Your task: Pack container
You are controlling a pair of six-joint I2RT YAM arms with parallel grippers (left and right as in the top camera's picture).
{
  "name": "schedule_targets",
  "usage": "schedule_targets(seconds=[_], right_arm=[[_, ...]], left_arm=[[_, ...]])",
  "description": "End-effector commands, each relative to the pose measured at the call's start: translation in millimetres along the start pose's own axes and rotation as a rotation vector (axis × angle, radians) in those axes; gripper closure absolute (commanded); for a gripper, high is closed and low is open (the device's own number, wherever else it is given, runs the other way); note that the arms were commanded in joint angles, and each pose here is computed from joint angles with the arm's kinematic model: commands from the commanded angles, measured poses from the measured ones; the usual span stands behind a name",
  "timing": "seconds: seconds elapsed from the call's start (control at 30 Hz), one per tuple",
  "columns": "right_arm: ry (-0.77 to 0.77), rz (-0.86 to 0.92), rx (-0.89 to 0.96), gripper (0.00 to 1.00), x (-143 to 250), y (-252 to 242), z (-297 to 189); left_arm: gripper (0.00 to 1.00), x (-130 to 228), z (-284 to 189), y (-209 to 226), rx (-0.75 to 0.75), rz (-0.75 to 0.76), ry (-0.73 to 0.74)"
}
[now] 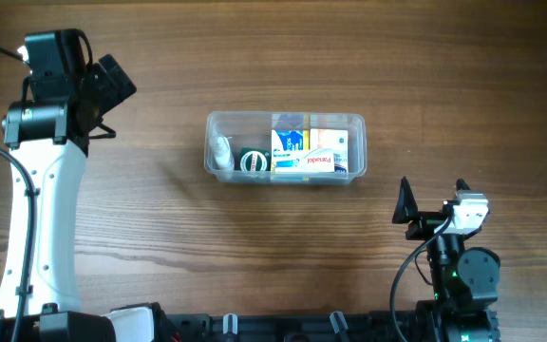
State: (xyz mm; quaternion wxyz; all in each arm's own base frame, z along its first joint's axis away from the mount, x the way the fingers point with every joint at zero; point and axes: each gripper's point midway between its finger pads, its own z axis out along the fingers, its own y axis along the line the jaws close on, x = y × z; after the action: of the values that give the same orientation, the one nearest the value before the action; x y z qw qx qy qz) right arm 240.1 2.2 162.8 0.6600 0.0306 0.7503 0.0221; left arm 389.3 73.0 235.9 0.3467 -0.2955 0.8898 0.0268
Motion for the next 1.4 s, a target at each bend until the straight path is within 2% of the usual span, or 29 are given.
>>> schedule_targets(seconds=[0.0, 0.6, 0.87, 1.07, 1.37], right_arm=[[-0.013, 0.004, -0.010, 0.00, -3, 2, -1], [-0.013, 0.004, -0.010, 0.00, -3, 2, -1], [-0.013, 0.004, -0.010, 0.00, -3, 2, -1], [-0.013, 0.004, -0.010, 0.00, -3, 2, -1], [-0.013, 0.004, -0.010, 0.00, -3, 2, -1]], left_arm=[[0.00, -5, -3, 2, -0.008, 0.000, -0.017], [0.00, -2, 1, 1, -0.008, 0.004, -0.004], [0.00, 2, -38, 11, 0.028, -0.010, -0.075], [0.00, 54, -61, 42, 0.034, -0.013, -0.087], [0.00, 165, -50, 96, 0.019, -0.006, -0.058]])
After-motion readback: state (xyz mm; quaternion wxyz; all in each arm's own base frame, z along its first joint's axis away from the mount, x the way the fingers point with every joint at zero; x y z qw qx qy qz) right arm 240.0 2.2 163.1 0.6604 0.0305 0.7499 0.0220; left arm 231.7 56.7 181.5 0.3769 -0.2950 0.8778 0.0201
